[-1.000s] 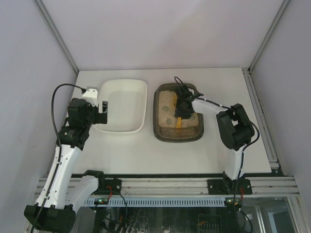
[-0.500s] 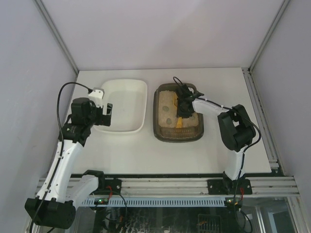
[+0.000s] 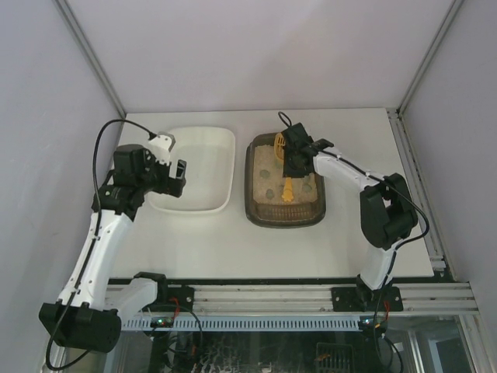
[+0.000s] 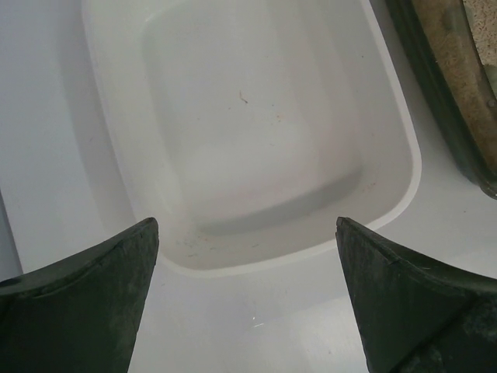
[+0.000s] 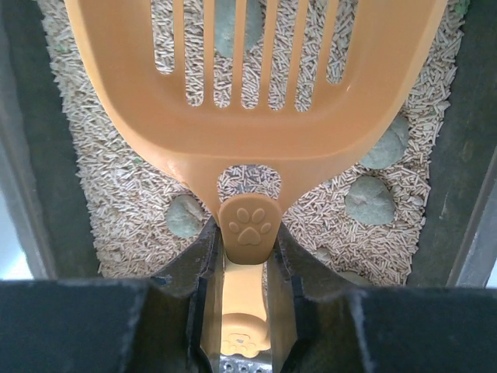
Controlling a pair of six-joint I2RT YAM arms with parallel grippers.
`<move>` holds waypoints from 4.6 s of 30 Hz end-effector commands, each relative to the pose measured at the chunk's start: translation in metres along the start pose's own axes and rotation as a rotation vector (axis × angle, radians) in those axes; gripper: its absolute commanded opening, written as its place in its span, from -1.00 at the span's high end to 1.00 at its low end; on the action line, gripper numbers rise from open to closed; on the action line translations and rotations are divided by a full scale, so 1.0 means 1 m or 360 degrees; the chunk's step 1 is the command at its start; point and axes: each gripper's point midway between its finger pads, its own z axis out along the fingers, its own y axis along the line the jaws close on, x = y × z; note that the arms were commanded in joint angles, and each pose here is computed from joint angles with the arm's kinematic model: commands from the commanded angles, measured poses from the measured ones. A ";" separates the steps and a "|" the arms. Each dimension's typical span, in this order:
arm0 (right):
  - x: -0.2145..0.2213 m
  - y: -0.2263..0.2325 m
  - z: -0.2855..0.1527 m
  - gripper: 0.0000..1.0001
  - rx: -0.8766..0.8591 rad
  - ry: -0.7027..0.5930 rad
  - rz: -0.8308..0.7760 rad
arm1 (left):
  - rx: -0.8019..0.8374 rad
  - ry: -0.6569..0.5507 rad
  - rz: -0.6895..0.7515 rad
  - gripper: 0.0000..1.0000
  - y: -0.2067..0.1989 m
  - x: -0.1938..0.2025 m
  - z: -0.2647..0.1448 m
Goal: Clean the litter box
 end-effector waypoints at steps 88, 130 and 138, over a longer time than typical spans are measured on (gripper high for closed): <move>0.038 0.110 -0.163 0.63 -0.1629 -0.0005 0.0063 | 0.1701 -0.0200 -0.0590 1.00 -0.194 -0.157 0.083; 0.044 -0.004 -0.071 1.00 -0.0184 0.0455 -0.0151 | 0.0030 -0.0037 -0.1518 -0.97 -0.126 -0.052 0.113; 0.053 0.021 -0.065 1.00 -0.0288 0.0511 -0.0210 | 0.0082 0.0182 -0.1601 -0.92 -0.157 -0.031 0.138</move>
